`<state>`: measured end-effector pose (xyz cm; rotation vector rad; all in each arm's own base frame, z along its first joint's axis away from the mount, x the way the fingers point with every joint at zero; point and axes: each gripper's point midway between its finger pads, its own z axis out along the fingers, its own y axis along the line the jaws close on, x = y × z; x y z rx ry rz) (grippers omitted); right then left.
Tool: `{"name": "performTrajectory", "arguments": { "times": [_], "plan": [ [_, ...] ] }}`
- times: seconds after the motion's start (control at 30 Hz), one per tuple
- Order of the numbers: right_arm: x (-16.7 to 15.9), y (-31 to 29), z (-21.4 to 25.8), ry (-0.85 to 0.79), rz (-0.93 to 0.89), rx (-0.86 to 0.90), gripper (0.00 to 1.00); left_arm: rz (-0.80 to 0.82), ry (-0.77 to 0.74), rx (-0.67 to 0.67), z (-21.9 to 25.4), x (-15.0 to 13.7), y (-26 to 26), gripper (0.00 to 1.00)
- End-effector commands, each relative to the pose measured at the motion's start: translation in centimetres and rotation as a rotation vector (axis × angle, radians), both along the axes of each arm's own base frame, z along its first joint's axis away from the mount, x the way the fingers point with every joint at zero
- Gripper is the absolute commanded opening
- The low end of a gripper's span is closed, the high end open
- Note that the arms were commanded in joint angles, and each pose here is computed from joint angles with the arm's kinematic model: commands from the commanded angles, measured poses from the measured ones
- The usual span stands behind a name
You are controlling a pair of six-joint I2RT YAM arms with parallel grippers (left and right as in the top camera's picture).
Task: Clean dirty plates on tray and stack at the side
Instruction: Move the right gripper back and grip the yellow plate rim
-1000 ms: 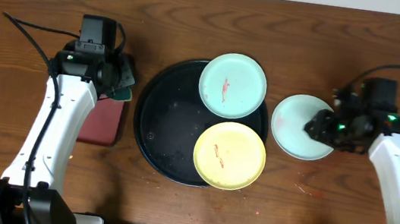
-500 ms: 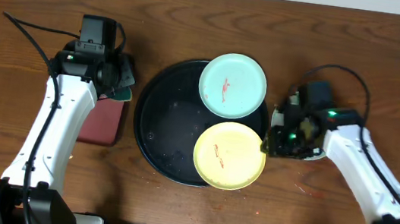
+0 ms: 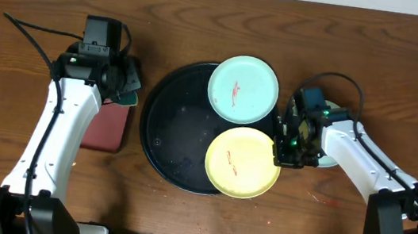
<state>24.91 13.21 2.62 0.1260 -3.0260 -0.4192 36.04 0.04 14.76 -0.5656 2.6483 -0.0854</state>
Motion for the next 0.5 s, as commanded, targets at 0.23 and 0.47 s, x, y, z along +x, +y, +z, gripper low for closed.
{"name": "performTrajectory", "arguments": {
  "times": [0.23,0.47],
  "plan": [
    [2.6,8.8,3.1,-0.149,-0.001,0.103,0.01,-0.003,0.033,0.009,-0.5,-0.6,0.2,0.08],
    [2.3,11.1,-0.1,-0.119,-0.059,0.028,0.01,0.056,0.064,-0.015,-1.8,-1.4,0.2,0.07]
  ]
}}
